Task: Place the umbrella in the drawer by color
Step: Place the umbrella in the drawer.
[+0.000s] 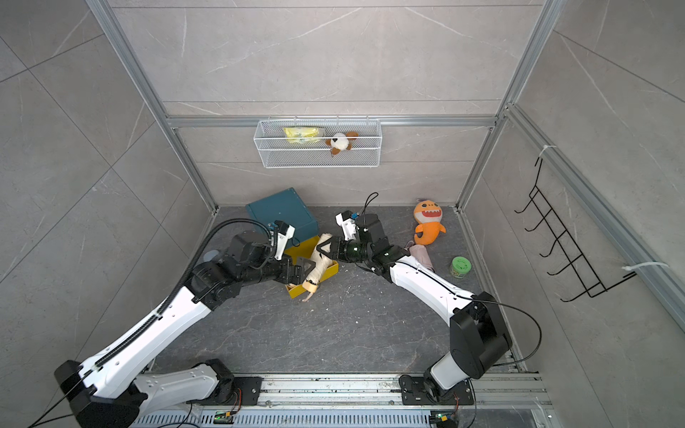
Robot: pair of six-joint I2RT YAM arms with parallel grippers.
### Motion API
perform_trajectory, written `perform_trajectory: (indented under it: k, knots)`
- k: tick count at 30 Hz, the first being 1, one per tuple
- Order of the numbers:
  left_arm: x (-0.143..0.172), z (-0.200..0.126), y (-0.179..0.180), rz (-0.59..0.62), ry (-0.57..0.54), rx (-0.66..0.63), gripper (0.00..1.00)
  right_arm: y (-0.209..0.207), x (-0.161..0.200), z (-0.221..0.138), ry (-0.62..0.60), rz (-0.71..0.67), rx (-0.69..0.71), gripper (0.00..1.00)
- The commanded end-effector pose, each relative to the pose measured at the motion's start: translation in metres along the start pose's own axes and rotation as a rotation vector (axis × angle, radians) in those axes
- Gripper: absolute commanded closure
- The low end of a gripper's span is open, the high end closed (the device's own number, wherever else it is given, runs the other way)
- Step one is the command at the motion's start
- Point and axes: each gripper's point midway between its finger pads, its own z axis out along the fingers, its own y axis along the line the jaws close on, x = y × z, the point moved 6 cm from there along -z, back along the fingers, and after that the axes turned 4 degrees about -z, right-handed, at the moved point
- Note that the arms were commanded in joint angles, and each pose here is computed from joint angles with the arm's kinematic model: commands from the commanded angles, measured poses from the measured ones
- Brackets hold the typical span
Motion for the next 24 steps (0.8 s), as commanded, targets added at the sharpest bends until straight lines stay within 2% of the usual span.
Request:
perform_trajectory:
  k: [1,6,15,24]
  knots:
    - [-0.003,-0.019,0.011,-0.075,-0.055,-0.025,0.03,0.013,-0.027,0.004,-0.164,0.008,-0.087,0.78]
    - [0.014,-0.024,0.025,-0.138,-0.018,-0.032,0.03,0.006,-0.035,0.018,-0.287,0.056,-0.116,0.78]
    - [0.052,-0.028,0.045,-0.227,0.062,-0.098,0.02,0.01,-0.022,0.055,-0.382,0.043,-0.15,0.78]
    - [0.068,-0.019,0.051,-0.263,0.08,-0.085,0.02,-0.008,-0.004,0.08,-0.451,0.024,-0.034,0.76]
